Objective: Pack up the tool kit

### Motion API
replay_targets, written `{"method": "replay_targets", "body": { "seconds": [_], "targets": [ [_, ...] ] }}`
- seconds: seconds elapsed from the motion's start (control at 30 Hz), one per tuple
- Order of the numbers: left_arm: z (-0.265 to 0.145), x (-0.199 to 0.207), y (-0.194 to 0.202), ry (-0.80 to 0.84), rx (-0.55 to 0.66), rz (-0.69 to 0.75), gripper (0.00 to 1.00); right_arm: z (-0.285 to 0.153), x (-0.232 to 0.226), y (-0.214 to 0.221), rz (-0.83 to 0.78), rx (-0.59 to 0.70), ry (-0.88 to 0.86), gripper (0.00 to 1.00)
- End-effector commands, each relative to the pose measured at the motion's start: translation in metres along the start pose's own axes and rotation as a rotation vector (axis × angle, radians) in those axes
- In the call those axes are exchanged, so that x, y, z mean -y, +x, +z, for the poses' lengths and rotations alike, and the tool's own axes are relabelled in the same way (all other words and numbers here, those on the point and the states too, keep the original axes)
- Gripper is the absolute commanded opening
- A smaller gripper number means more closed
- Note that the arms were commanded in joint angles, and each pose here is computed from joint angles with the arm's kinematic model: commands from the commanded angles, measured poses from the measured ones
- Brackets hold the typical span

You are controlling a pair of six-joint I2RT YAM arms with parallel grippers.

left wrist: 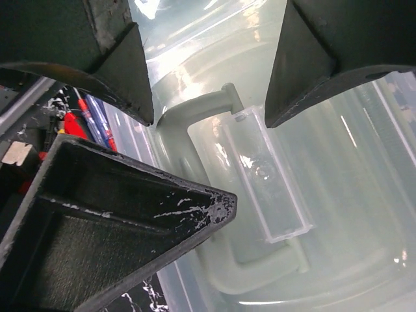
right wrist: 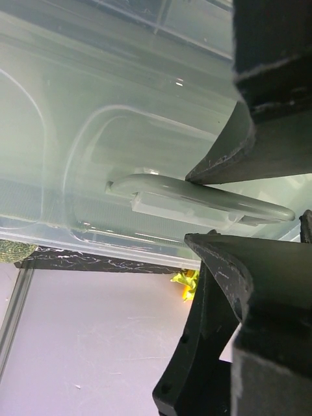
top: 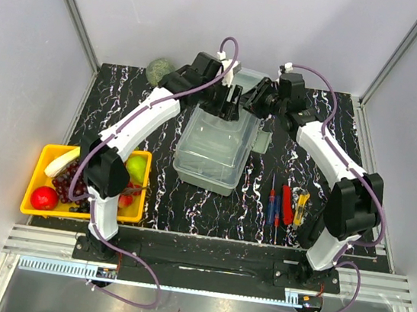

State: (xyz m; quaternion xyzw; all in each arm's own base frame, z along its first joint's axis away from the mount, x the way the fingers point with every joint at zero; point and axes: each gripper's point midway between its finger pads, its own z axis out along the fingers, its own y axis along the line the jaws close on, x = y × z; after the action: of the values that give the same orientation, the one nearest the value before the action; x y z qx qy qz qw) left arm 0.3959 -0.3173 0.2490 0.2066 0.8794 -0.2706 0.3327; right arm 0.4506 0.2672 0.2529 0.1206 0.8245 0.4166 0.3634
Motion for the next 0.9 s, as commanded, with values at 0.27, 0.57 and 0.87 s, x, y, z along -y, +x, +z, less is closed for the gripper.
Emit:
{"method": "replay_targets", "body": {
  "seconds": [0.27,0.57,0.87],
  "targets": [
    [-0.03,0.008,-0.026,-0.116,0.166,0.191,0.85,0.003,-0.026,-0.009,0.002,-0.014,-0.052,0.41],
    [-0.007,0.017,-0.015,-0.193,0.157,0.287,0.82,0.004,-0.027,-0.007,0.047,-0.019,-0.064,0.4],
    [0.001,-0.012,-0.022,-0.494,0.21,0.333,0.59,0.0,-0.03,-0.005,0.052,-0.02,-0.077,0.42]
  ]
}}
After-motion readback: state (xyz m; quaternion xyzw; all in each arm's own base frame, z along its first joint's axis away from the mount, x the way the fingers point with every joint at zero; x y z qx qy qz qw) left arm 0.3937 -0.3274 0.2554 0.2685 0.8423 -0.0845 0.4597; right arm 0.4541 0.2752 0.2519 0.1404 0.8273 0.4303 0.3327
